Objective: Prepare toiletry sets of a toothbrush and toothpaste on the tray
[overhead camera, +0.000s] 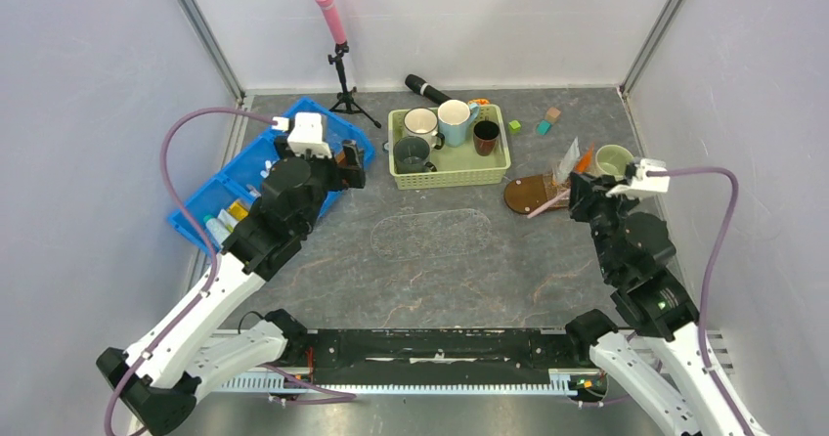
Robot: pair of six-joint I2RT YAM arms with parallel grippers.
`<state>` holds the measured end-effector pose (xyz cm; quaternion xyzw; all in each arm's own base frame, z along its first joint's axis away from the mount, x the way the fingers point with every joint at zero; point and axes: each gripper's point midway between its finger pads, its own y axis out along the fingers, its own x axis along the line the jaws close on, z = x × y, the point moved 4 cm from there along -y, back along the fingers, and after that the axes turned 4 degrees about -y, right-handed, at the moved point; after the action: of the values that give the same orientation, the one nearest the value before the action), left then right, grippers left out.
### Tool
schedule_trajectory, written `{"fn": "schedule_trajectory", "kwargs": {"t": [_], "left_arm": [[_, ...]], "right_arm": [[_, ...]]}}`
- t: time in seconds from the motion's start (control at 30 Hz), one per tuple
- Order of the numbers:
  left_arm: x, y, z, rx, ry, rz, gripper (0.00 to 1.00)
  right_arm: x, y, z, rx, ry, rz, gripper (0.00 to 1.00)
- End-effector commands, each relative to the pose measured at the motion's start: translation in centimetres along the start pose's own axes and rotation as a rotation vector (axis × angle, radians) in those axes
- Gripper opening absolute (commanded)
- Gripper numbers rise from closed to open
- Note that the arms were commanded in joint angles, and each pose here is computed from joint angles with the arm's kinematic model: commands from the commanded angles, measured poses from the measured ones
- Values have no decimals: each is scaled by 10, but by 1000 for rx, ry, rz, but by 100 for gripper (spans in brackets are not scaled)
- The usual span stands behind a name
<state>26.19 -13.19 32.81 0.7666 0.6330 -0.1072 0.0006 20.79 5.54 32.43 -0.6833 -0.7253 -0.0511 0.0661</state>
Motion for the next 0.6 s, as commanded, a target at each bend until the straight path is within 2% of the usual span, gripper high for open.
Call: {"fn": "schedule_trajectory", "kwargs": {"t": [0.0,0.27,0.4,0.57], "left_arm": [[42,-12,-9,-70,54,-220,100],[69,-16,-6,-118,-5,-330,100],[72,-15,-4,-114,-7,-344,100],[76,-17,-3,-128,-9,-362,100]], "right_arm": [[-40,-11,-6,-127,126,277,0],[-80,-30,-7,-314,223,520,0],[-91,-30,-3,-332,202,634,0],[-96,-25,3,-349,165,685,0]]}}
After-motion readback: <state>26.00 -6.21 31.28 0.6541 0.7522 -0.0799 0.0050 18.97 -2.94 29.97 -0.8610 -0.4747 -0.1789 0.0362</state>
